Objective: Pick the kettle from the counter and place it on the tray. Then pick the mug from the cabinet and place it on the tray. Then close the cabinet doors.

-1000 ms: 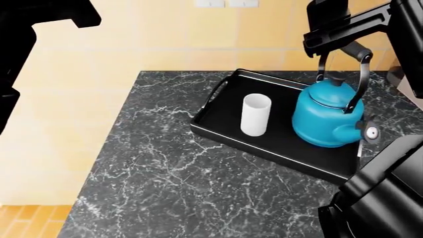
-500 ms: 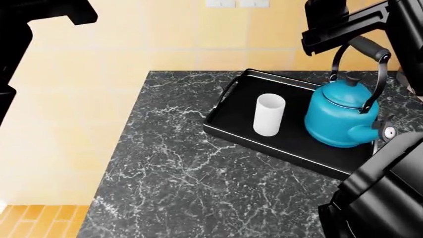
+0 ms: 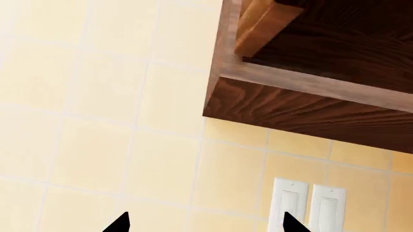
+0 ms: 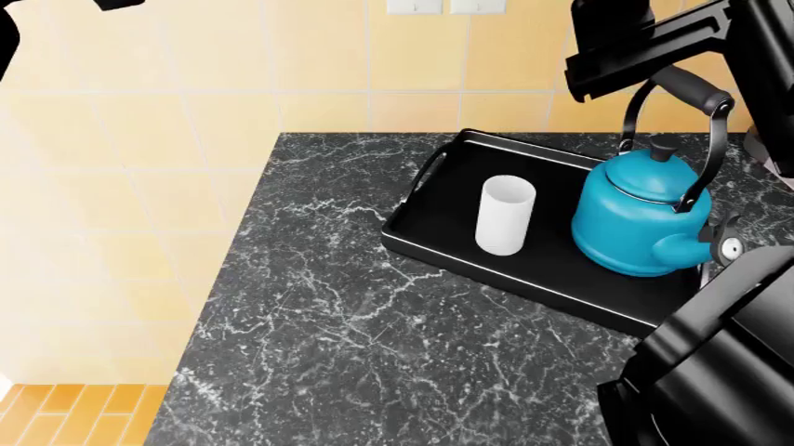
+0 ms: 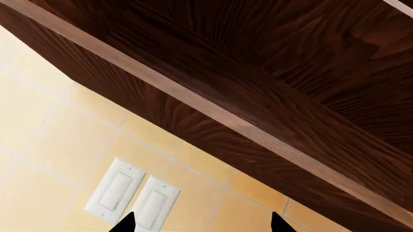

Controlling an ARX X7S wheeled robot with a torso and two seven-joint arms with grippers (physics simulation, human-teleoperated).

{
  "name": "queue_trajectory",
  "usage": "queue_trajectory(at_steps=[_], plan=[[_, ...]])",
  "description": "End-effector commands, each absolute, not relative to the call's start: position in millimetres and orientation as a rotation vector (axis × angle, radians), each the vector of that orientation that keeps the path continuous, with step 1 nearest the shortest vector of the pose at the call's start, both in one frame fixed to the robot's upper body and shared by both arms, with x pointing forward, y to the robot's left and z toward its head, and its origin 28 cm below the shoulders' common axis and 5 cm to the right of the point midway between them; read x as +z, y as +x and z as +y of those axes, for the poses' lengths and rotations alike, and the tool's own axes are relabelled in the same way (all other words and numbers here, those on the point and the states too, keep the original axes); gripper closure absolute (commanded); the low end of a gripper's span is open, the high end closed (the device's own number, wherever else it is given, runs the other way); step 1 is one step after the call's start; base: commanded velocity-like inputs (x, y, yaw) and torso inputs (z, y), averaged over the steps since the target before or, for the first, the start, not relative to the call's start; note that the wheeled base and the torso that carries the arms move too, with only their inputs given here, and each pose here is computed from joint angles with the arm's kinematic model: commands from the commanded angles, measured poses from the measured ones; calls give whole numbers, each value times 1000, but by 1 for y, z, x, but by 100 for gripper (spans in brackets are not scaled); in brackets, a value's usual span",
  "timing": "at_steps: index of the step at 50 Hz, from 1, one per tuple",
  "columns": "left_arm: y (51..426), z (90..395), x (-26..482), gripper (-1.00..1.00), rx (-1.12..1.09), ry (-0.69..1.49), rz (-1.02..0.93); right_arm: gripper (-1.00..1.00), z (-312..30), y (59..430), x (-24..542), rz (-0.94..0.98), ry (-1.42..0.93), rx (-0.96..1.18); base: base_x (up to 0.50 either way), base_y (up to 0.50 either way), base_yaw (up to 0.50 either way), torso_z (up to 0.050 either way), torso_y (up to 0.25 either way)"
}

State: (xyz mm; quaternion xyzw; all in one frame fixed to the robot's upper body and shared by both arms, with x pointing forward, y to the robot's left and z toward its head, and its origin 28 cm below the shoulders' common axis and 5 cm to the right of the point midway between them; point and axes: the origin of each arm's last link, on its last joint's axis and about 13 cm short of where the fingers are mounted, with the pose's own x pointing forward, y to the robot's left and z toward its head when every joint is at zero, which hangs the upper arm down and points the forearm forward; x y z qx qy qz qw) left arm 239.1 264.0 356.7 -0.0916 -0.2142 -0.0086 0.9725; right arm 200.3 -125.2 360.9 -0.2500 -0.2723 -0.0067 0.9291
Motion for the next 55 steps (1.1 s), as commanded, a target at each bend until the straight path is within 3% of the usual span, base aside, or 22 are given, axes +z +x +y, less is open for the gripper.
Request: queue_trajectory(at_steps=[1,28,55], plan=[[240,271,370,-100,25,-206,-473,-100,-126,201,360,-558,-510,-14,0,0,0,0,0],[238,295,396,-100,152,-252,-546,-100,-125,200,363,-562,-516,-8,0,0,0,0,0],[230,305,461,-100,210,-298,-673,-100,-123,199,367,-559,-527,-3,0,0,0,0,0]])
